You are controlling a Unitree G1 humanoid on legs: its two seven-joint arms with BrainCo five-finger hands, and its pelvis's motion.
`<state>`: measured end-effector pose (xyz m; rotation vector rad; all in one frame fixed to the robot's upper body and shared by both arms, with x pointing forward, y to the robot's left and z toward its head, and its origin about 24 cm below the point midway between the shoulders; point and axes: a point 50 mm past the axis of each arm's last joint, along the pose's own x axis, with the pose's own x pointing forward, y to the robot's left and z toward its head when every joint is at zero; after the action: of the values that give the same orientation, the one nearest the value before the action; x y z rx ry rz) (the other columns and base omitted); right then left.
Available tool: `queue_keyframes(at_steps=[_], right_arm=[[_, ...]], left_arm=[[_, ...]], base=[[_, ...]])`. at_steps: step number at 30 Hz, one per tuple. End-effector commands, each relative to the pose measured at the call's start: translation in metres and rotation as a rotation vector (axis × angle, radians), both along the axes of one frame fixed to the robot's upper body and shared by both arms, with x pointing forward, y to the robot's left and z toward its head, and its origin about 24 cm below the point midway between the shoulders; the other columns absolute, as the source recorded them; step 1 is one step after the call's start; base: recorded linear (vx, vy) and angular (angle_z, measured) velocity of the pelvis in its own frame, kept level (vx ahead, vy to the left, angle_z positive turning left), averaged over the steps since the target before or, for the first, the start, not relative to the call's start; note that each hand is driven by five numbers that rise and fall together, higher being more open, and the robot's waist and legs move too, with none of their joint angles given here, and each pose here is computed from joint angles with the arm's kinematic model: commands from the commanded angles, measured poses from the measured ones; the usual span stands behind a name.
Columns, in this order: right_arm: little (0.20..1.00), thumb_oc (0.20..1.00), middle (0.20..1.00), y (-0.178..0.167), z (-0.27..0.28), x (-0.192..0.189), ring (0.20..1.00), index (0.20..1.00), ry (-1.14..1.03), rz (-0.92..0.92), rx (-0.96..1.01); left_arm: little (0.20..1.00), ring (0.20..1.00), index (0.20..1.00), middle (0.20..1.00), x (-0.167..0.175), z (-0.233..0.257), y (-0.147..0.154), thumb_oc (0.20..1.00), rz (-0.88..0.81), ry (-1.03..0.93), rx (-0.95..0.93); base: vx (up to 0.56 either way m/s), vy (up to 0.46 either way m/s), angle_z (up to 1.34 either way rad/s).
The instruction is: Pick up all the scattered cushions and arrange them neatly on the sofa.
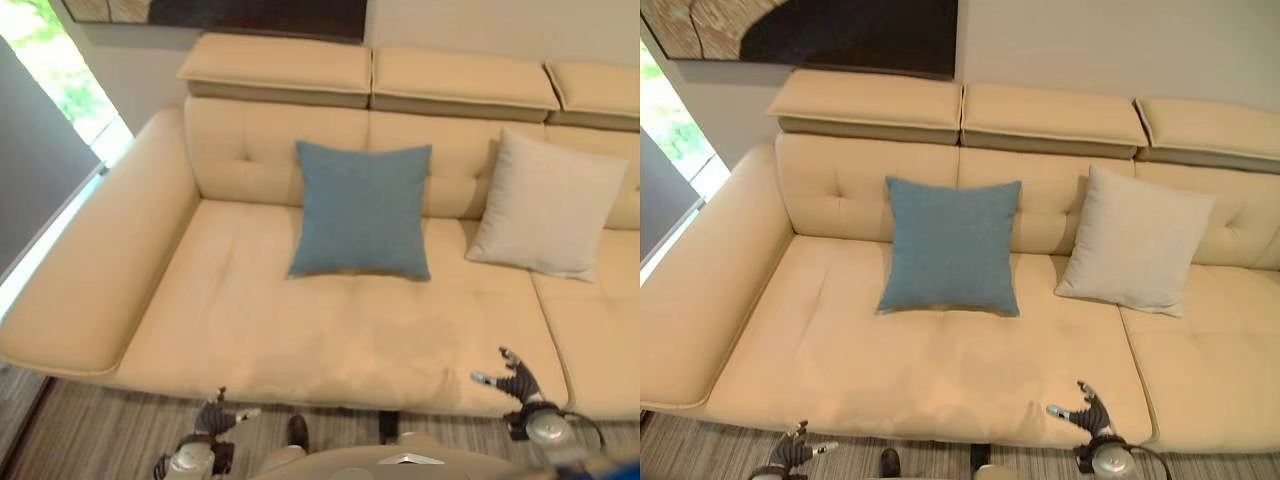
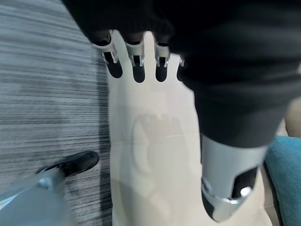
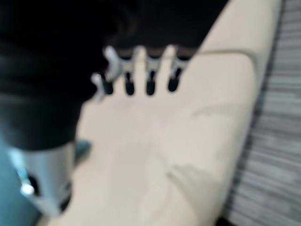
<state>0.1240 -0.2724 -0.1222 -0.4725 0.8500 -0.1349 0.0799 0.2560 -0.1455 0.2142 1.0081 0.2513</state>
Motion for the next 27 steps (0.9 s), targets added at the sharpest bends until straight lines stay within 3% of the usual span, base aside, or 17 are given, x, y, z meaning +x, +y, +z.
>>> queue_keyframes(at_steps=[1, 6, 10, 16, 27], right_arm=[[1.000, 1.000, 1.000, -0.005, 0.004, 0.015, 1.000, 1.000, -0.014, -0.020, -0.010], [1.000, 1.000, 1.000, -0.008, -0.002, 0.006, 1.000, 1.000, 0.034, -0.056, 0.001], [1.000, 1.000, 1.000, 0.000, -0.010, 0.001, 1.000, 1.000, 0.093, -0.067, 0.017], [1.000, 1.000, 1.000, 0.023, -0.010, 0.020, 1.000, 1.000, 0.059, 0.009, 0.041], [1.000, 1.000, 1.000, 0.036, -0.019, 0.013, 1.000, 1.000, 0.125, 0.072, 0.020]], left_arm=[[1.000, 1.000, 1.000, 1.000, 0.029, 0.008, 0.002, 1.000, -0.016, -0.080, -0.017], [1.000, 1.000, 1.000, 1.000, 0.033, 0.003, -0.013, 1.000, -0.013, -0.081, -0.079], [1.000, 1.000, 1.000, 1.000, 0.054, 0.006, -0.026, 1.000, -0.134, -0.101, -0.067], [1.000, 1.000, 1.000, 1.000, 0.063, 0.012, -0.017, 1.000, -0.245, -0.091, 0.050], [1.000, 1.000, 1.000, 1.000, 0.042, 0.002, -0.009, 1.000, -0.188, 0.014, 0.073]], base=[[-0.16, 0.079, 0.14], [-0.17, 0.192, -0.05], [-0.23, 0.273, -0.31], [-0.30, 0.244, -0.57], [-0.16, 0.024, -0.31]])
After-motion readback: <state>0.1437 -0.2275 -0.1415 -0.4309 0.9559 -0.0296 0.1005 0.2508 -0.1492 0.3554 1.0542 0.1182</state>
